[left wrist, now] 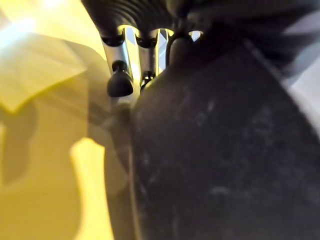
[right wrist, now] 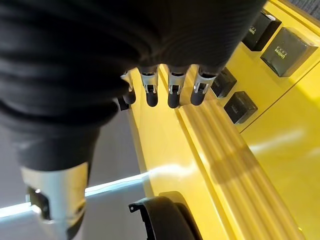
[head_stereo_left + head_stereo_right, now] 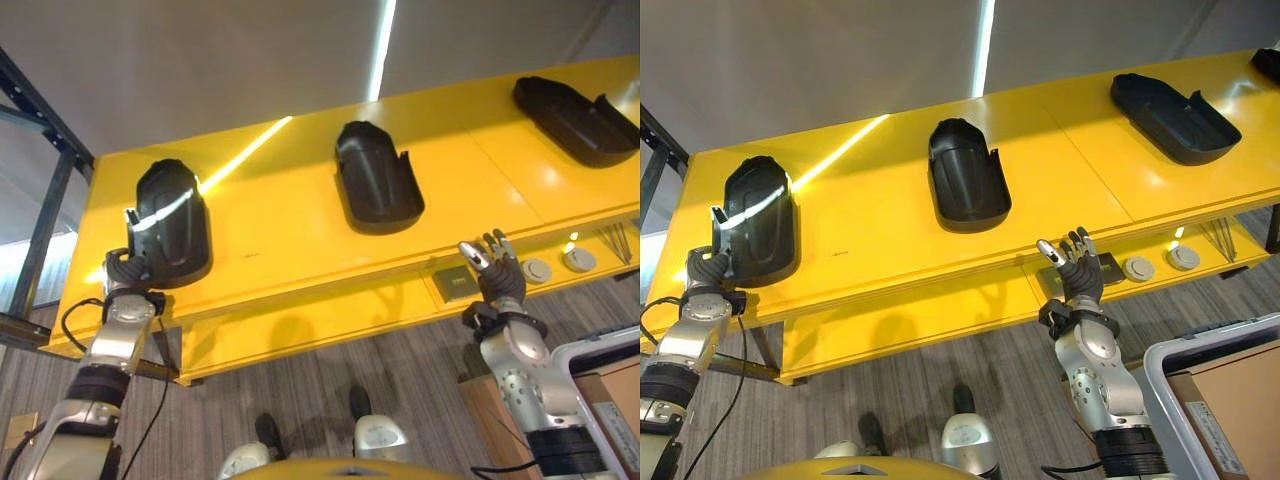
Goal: Move parts from the plastic box to the shelf.
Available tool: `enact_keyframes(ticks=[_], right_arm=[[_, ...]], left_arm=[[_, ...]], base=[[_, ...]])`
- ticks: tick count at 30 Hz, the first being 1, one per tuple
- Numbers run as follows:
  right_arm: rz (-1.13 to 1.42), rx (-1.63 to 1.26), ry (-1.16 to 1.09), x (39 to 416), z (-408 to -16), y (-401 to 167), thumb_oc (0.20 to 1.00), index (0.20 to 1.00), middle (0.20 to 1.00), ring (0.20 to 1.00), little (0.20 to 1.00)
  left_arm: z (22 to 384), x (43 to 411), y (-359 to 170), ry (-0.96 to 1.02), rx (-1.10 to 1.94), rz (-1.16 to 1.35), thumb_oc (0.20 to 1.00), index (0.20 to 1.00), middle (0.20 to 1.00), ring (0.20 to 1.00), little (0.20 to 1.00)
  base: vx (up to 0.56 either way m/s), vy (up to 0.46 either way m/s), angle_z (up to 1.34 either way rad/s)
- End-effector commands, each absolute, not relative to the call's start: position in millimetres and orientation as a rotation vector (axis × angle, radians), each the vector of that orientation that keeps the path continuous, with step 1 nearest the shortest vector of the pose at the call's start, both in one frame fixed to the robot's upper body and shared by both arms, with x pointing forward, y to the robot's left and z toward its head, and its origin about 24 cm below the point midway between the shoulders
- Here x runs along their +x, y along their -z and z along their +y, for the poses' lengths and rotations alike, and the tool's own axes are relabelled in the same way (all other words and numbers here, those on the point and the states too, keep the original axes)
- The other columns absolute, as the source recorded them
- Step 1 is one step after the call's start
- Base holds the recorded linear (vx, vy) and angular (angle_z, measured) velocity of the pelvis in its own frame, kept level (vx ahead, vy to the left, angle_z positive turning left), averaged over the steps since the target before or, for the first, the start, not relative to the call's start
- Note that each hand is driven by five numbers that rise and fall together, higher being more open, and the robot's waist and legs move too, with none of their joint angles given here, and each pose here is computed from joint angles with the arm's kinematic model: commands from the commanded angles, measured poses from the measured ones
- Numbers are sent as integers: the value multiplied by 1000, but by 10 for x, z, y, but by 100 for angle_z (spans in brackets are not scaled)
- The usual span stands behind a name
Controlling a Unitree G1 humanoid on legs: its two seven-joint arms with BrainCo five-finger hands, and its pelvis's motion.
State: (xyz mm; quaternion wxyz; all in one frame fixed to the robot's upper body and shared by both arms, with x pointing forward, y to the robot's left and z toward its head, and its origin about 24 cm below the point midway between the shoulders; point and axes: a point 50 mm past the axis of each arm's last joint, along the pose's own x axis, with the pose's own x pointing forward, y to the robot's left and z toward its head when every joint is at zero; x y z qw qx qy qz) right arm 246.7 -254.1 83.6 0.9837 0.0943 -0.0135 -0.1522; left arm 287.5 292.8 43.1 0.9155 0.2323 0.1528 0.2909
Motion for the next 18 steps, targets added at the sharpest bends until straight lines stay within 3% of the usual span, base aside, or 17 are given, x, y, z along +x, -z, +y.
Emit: enact_keyframes(ticks=[1,8,18], right_arm=[[-161,166,230,2559,-2483,-1153,1000,1000,1000,1000,1000],[-168,164,230,2572,-2477,-1163,1000,1000,1000,1000,1000],[-186,168,274,2493,-2557,-1177,1000,1000,1000,1000,1000]], left_arm=[[2955,2961,-501,-597,475,278,1000,1000,1000,1000,1000],[2920,2963,-522,-590,456,247,1000,1000,1000,1000,1000],[3010,2796,-1120,-607,463,-77,1000,1000,1000,1000,1000]], base=[[0,0,0],[0,0,0],[-1,0,1]])
